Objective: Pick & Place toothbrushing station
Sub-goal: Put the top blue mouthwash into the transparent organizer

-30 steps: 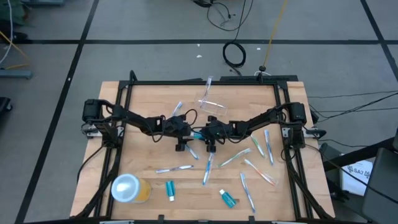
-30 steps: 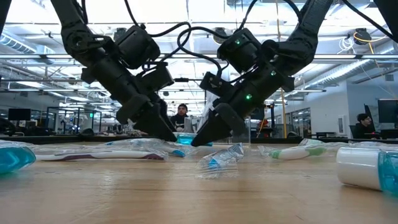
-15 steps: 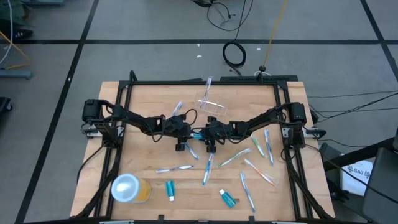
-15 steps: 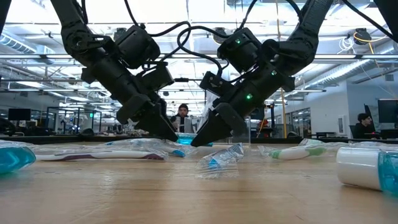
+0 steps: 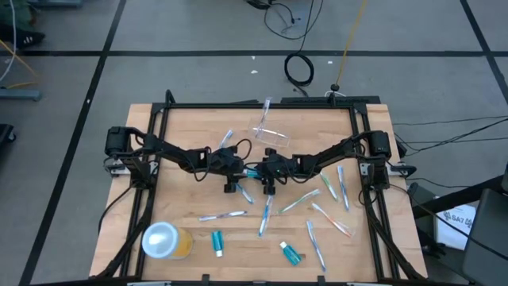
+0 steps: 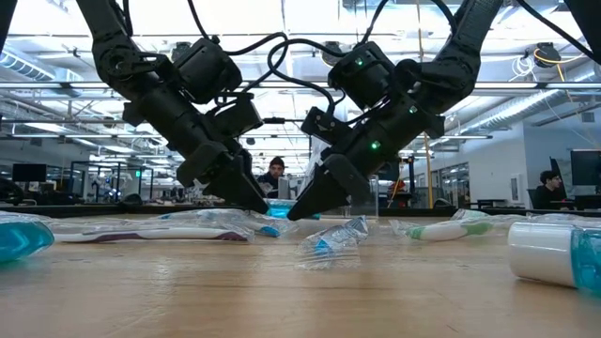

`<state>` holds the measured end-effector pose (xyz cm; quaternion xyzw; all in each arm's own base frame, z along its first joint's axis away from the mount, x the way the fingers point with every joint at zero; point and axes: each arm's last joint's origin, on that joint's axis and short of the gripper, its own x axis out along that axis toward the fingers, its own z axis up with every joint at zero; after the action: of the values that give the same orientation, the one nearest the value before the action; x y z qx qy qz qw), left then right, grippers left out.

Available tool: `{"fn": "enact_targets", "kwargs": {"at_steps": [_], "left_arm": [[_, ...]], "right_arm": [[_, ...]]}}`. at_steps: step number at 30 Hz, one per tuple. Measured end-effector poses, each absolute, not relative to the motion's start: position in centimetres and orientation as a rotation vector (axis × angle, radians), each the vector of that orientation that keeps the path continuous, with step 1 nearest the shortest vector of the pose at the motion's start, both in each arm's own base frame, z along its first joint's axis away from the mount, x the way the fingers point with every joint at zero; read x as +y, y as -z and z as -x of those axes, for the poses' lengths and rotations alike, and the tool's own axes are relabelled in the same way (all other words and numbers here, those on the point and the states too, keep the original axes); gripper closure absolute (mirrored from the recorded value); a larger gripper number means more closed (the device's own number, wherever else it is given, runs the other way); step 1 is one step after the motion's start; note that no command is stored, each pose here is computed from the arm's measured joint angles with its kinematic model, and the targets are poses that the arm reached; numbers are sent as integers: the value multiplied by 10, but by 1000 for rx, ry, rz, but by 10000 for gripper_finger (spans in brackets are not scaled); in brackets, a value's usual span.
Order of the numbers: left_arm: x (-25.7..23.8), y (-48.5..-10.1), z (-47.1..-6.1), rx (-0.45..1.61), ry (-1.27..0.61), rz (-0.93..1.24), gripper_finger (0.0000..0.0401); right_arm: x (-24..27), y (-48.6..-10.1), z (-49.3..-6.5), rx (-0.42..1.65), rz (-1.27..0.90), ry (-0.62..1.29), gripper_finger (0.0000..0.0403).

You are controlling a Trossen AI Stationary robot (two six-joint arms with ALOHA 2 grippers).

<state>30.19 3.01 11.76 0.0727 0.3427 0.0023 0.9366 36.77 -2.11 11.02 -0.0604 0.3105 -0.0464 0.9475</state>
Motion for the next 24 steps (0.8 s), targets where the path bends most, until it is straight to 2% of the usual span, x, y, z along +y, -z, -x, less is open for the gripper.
{"fn": "enact_targets", "kwargs": {"at_steps": [4,8,19,24], "left_arm": [[30,-118,-302,700,-4,-149,210],[30,-118,-302,700,-4,-150,212],[30,-117,-301,705,0,-156,291],[30,-117,-301,706,-9,-160,295]], "right_arm": [[-21,-111,-368,630,123,95,234],[-21,-111,-368,630,123,95,234],[-21,-110,-368,633,123,85,234],[-21,-110,-368,634,123,86,234]]}}
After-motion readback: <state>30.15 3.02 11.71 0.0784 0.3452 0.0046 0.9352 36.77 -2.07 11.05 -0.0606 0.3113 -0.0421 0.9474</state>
